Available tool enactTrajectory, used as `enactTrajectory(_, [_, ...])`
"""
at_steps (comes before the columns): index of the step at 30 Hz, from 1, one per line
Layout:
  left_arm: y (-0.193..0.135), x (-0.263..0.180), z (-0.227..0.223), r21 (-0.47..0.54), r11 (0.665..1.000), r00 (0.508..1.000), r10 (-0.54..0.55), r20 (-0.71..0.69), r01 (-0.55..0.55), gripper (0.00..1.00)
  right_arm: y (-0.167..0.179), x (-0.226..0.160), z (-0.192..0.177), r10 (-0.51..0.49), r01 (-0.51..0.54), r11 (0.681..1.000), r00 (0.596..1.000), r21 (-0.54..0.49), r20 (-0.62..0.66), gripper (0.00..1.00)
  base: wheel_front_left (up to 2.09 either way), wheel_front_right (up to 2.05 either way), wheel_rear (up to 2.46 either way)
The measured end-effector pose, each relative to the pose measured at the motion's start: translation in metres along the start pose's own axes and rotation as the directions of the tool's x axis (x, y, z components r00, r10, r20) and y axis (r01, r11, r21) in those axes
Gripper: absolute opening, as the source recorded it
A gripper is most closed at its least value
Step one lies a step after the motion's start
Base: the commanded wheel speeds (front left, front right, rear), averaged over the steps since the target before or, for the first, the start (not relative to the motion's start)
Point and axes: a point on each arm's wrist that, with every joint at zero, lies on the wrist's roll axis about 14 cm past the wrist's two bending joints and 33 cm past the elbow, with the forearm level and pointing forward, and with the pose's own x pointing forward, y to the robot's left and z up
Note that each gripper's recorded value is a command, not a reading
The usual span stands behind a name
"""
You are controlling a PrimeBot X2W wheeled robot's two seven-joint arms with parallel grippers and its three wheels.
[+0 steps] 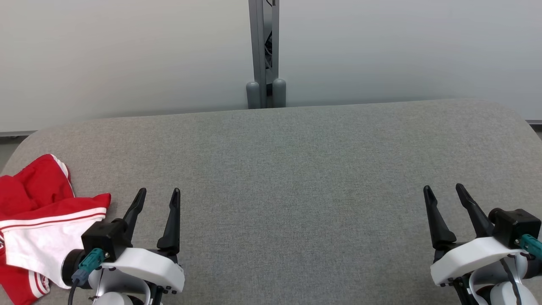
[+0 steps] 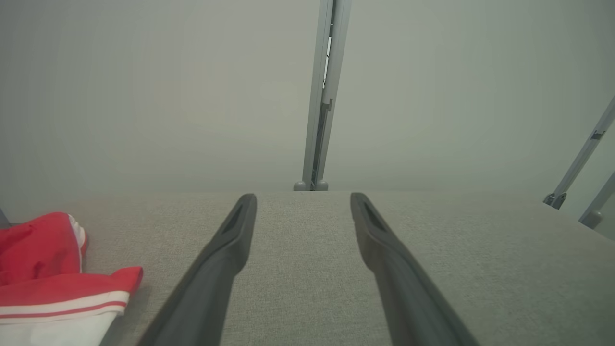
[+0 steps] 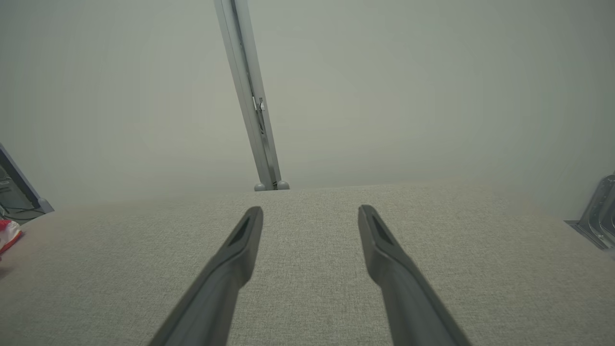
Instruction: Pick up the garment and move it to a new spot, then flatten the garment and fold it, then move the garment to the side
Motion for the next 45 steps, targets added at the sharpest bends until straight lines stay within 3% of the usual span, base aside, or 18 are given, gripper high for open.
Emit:
enactTrajectory(32, [0.0024,-0.0024,-0.0029,0.127,0.992,1.0,0.023,0.002,-0.024,1.0,0.0034,0.0002,-0.0043,0.005,-0.004,0.993,1.0,-0.114,0.003,1.0,0.0,0.0,0.0])
enactTrajectory(45, [0.0035,-0.003,-0.007,0.104,0.994,0.999,0.034,-0.014,-0.033,1.0,0.0024,0.0004,-0.0071,-0.001,0.001,0.997,1.0,-0.075,0.0,1.0,0.0,0.0,0.0])
